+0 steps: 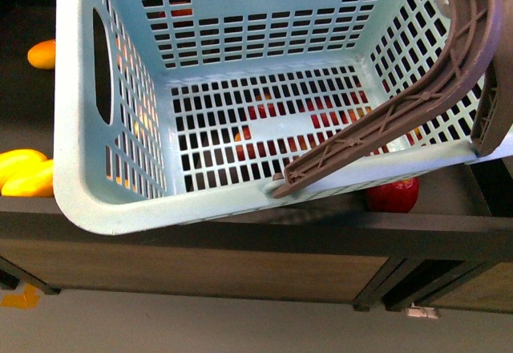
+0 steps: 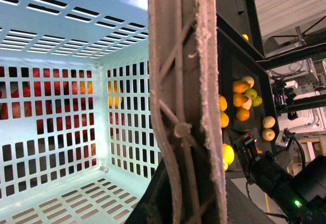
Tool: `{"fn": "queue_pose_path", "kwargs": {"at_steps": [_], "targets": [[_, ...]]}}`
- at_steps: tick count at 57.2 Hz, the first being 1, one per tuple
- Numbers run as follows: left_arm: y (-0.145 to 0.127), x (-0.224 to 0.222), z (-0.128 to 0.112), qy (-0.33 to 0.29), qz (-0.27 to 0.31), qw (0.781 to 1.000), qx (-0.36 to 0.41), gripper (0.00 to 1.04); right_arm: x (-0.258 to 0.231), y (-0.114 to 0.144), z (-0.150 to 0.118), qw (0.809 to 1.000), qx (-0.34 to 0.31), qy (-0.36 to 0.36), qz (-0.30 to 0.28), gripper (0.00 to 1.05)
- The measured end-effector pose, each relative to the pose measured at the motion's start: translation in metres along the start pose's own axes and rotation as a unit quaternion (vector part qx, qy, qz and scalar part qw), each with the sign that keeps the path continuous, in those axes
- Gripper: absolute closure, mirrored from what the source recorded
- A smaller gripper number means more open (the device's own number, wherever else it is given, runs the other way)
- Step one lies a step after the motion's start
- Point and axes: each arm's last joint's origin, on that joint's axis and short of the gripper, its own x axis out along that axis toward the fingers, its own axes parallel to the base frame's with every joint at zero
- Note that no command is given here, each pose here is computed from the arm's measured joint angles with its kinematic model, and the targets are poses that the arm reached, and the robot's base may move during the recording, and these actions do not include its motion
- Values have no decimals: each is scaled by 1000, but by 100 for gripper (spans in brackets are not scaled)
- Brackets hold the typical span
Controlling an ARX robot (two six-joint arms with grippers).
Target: Pick lemon and mango into basket
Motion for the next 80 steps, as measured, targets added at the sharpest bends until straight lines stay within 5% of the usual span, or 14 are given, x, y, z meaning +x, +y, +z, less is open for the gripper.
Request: {"fn": "queue_pose_path", "kwargs": {"at_steps": [33, 80], "targets": [[0, 0, 0, 2, -1, 1000, 0, 100, 94, -11, 6, 988, 133, 54, -48, 9], [0, 0, 0, 2, -1, 1000, 0, 100, 167, -3, -5, 983, 149, 79, -77, 9]]}}
